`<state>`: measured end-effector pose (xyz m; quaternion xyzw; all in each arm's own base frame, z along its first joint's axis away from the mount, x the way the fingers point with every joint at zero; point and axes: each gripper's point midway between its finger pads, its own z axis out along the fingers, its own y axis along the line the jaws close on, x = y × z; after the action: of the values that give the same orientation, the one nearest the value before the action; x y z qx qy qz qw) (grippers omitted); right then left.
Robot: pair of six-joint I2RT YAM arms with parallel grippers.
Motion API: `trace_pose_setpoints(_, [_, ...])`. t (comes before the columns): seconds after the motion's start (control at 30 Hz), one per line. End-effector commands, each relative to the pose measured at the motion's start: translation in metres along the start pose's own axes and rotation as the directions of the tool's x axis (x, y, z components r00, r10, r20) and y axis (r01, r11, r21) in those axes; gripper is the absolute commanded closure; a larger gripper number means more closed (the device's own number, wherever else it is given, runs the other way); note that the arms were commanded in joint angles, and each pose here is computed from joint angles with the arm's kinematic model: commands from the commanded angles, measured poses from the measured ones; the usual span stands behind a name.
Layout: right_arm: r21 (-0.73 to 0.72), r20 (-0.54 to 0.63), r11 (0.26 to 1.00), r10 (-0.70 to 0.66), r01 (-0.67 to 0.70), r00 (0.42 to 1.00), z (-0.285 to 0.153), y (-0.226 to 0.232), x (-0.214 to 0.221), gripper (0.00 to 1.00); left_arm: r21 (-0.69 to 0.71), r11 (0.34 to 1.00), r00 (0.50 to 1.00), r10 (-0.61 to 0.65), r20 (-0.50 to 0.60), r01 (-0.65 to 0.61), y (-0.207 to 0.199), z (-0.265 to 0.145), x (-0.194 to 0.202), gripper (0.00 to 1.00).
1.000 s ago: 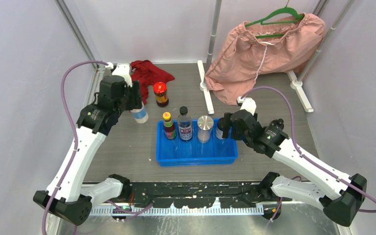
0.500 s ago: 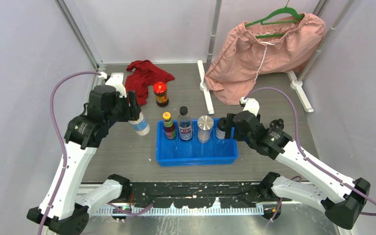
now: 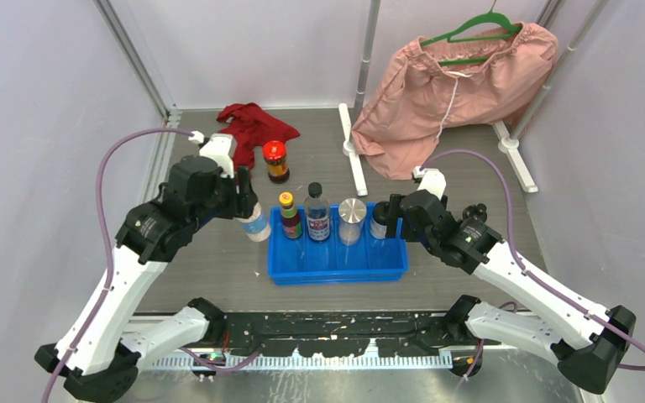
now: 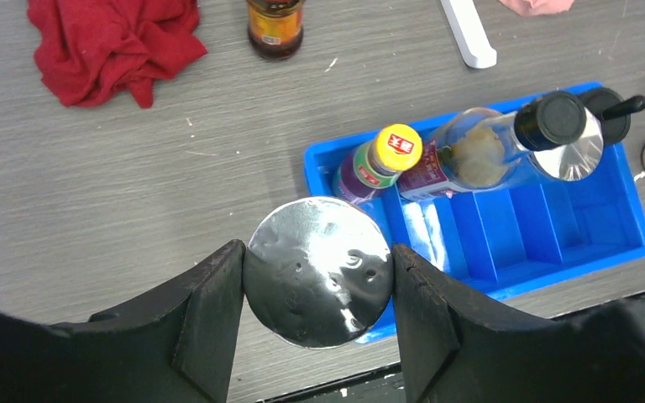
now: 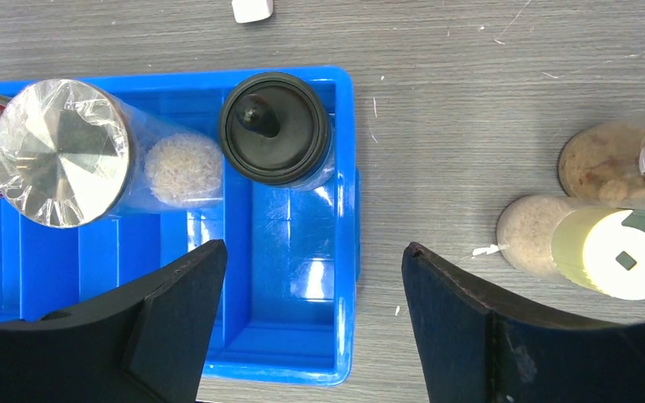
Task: Organize the condiment bottles
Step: Place the bottle in the storage box.
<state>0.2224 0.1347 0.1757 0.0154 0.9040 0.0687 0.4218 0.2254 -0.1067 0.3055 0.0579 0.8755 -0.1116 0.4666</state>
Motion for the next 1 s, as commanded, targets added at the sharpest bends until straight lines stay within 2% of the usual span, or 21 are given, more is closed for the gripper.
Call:
trace_pose_setpoints(0.0, [-0.005, 0.052, 0.999, 0.04, -0.04, 0.998, -0.009, 0.0, -0.016, 0.18, 0.009, 1.0, 0.997, 0.002, 0.08, -0.002, -0.019, 0.004, -0.02, 0.44])
trace_pose_setpoints(0.53, [-0.002, 0.057, 0.999, 0.032, -0.032, 0.998, -0.009, -0.001, -0.017, 0.18, 0.084, 0.99, 0.985, 0.105, 0.134, -0.117, -0.101, 0.011, -0.015, 0.43])
trace_pose_setpoints(0.97, [0.002, 0.052, 1.0, 0.018, -0.018, 0.998, -0.011, -0.003, -0.017, 0.18, 0.135, 0.976, 0.977, 0.151, 0.148, -0.171, -0.167, 0.013, 0.005, 0.43])
